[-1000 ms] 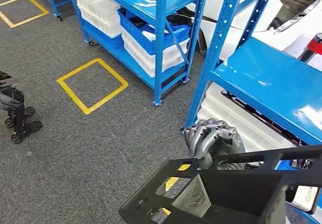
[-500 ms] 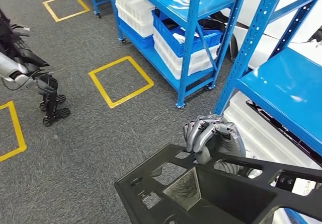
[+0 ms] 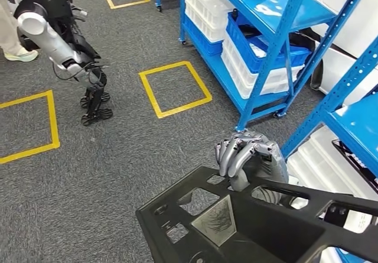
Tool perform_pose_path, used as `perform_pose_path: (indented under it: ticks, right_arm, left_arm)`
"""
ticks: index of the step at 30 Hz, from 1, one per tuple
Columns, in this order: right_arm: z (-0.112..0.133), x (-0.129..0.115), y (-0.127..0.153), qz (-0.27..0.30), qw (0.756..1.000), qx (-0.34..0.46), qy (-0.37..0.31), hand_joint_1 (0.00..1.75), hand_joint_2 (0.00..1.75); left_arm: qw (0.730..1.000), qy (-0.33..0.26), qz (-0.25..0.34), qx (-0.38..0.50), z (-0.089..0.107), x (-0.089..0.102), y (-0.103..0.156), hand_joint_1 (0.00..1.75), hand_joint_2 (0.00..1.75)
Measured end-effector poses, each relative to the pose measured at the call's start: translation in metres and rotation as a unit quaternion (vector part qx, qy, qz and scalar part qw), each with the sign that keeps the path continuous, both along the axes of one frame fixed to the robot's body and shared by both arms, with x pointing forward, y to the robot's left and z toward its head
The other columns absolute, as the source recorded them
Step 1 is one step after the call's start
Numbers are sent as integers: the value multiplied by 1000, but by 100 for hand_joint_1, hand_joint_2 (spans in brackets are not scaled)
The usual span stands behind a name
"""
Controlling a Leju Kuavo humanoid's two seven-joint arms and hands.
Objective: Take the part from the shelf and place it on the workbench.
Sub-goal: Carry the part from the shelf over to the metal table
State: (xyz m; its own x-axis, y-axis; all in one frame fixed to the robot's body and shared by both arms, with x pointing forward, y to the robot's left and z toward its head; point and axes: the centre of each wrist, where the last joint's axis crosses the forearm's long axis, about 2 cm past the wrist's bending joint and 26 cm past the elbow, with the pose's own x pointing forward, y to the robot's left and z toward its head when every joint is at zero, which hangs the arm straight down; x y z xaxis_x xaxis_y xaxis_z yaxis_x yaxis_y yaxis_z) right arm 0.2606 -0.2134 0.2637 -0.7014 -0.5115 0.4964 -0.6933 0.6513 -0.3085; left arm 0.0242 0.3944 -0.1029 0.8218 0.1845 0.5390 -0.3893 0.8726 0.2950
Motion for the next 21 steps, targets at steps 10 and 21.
perform_pose_path:
  ticks: [10,21]
  right_arm:
    - [4,5,5,-10,1000,-23,9,175,175]
    - [16,36,44,-12,999,-33,37,175,175]
  left_arm:
    - [1000,-12,-4,-6,0,5,-4,0,175]
    - [999,-25,-24,-11,1,13,-3,0,175]
